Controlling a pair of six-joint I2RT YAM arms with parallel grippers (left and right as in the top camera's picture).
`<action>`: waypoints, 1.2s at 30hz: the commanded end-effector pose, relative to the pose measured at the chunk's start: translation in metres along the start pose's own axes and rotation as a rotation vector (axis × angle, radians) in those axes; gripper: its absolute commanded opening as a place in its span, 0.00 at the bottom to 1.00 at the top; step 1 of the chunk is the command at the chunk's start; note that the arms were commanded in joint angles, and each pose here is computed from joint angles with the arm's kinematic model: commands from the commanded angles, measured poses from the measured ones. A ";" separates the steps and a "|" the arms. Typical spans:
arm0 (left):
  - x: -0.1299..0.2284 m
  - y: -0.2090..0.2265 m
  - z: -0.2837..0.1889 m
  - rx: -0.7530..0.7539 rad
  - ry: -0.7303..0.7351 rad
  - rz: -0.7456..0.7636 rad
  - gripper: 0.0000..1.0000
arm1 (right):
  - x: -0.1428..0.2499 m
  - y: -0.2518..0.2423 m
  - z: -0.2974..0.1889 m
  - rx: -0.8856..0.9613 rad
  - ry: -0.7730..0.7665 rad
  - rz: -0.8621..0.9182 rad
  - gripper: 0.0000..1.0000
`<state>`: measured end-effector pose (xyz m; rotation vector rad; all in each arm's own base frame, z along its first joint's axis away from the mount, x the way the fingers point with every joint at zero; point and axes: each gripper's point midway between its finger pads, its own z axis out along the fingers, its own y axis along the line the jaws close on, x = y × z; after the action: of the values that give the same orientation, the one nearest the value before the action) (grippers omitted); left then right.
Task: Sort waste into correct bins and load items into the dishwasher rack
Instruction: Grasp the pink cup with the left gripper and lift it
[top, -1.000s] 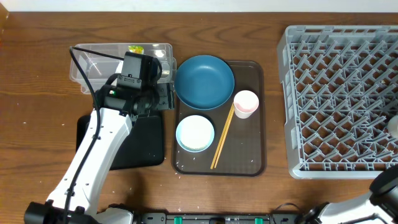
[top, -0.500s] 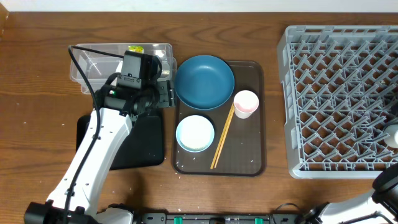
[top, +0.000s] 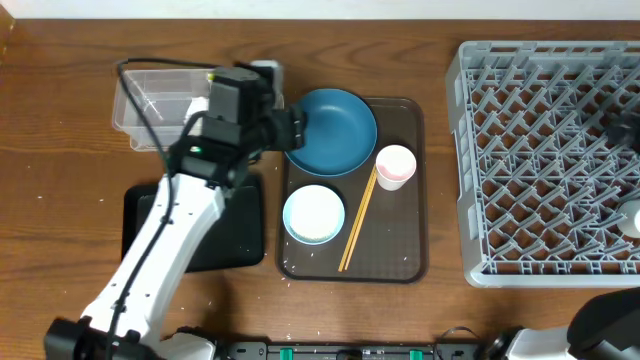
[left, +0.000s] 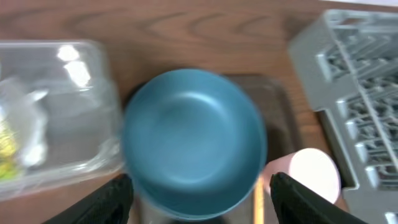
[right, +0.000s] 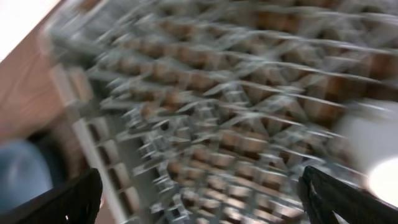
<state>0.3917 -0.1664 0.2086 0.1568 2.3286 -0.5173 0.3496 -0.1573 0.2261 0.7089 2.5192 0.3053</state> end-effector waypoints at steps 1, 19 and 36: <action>0.017 -0.027 0.029 0.059 0.058 0.058 0.73 | 0.008 0.044 0.008 -0.068 0.027 -0.140 0.99; 0.121 -0.103 0.130 0.176 0.265 0.207 0.56 | 0.024 0.075 0.020 -0.016 0.069 -0.263 0.99; 0.070 -0.095 0.066 0.291 0.240 -0.009 0.06 | 0.029 0.081 0.021 -0.060 0.083 -0.339 0.99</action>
<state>0.3501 -0.2921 0.0966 0.4657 2.5563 -0.7118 0.3718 -0.0813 0.2200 0.3565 2.6479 0.2624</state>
